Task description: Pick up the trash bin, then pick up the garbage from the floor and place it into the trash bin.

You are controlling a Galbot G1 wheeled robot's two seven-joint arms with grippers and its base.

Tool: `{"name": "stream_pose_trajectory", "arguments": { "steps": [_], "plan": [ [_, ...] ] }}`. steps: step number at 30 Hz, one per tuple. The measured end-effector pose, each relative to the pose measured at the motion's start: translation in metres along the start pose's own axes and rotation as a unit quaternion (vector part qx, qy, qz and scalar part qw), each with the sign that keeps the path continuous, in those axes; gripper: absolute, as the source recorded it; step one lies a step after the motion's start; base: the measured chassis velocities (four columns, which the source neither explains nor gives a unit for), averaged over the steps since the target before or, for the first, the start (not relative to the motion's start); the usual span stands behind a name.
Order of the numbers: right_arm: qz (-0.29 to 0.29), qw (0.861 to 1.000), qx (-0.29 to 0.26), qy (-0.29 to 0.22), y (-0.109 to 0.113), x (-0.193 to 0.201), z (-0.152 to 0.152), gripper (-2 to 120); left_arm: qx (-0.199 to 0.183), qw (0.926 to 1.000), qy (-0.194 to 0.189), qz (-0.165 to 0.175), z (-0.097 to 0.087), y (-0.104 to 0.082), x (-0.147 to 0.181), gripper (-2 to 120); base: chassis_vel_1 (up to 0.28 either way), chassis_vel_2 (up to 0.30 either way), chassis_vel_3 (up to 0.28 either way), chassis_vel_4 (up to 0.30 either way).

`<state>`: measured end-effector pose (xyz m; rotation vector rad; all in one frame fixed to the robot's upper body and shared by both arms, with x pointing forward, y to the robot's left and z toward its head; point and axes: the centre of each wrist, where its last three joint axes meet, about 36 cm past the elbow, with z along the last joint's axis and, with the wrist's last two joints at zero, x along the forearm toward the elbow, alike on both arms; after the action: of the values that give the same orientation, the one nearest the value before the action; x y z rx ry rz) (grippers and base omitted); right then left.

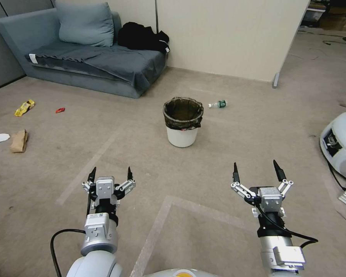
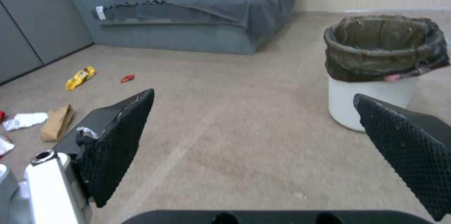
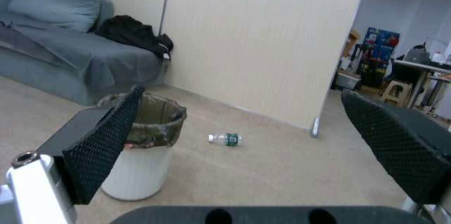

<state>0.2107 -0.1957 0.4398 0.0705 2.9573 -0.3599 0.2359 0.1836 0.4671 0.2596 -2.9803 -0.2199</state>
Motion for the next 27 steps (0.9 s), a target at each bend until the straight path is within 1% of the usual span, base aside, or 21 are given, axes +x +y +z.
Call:
{"name": "stream_pose_trajectory", "arguments": {
  "steps": [27],
  "plan": [
    [0.0,1.0,0.001,-0.003,-0.0002,-0.0001,0.0,100,0.005,1.0,0.004,0.003,-0.0004,-0.0045,0.0046,100,-0.126,0.127,0.133,-0.132]
  ]
}}
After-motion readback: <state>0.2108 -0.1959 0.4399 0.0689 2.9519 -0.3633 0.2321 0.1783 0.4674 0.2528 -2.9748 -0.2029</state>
